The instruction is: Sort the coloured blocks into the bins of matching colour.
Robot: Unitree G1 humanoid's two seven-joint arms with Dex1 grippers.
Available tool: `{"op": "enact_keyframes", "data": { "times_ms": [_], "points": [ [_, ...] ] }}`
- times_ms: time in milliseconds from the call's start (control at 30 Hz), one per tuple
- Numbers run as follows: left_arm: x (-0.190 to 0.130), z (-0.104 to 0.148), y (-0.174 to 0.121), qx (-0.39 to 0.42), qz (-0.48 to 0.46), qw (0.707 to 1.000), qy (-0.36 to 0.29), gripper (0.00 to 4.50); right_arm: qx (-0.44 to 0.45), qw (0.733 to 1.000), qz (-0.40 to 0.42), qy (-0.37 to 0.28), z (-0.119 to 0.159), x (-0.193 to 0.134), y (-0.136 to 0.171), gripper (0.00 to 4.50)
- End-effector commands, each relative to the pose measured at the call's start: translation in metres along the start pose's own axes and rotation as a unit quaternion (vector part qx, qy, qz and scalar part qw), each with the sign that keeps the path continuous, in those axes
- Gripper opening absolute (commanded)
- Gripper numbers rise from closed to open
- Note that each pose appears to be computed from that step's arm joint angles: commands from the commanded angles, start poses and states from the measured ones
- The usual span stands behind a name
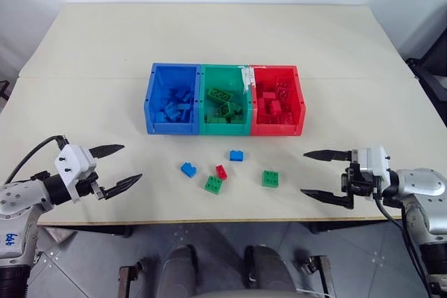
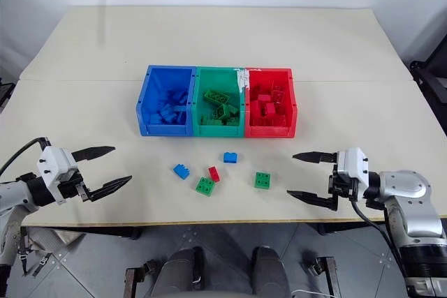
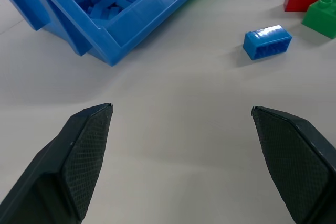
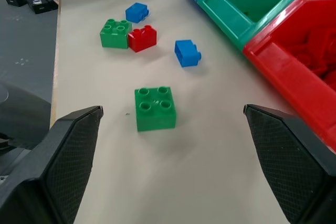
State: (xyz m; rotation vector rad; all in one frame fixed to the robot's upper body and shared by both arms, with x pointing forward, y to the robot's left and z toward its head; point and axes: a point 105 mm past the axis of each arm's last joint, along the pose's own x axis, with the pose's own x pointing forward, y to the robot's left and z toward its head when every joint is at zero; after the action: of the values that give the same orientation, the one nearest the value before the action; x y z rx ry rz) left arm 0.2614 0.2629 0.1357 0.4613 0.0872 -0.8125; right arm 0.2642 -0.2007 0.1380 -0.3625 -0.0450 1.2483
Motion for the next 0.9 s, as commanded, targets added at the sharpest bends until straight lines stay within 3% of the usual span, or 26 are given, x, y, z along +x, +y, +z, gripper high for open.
{"op": "enact_keyframes", "data": {
  "times_ms": [33, 167, 400, 533, 900],
  "points": [
    [-0.004, 0.007, 0.003, 0.018, 0.003, 1.000, -0.004, 4.49, -0.021, 1.000, -0.015, -0.003, 0.010, -0.006, -0.004, 4.50],
    [0.010, 0.015, -0.010, 0.006, -0.029, 0.999, -0.025, 4.49, -0.019, 0.999, -0.041, 0.005, 0.009, -0.019, -0.006, 4.50],
    [0.066, 0.058, -0.064, 0.042, -0.160, 0.981, -0.099, 4.49, 0.004, 0.991, -0.108, 0.076, -0.011, -0.077, -0.002, 4.50],
    [0.078, 0.070, -0.083, 0.042, -0.200, 0.971, -0.121, 4.49, 0.012, 0.990, -0.107, 0.097, -0.023, -0.084, 0.001, 4.50],
    [0.050, 0.045, -0.065, 0.020, -0.156, 0.984, -0.087, 4.49, 0.041, 0.997, 0.036, 0.061, -0.007, 0.013, 0.004, 4.50]
  ]
}}
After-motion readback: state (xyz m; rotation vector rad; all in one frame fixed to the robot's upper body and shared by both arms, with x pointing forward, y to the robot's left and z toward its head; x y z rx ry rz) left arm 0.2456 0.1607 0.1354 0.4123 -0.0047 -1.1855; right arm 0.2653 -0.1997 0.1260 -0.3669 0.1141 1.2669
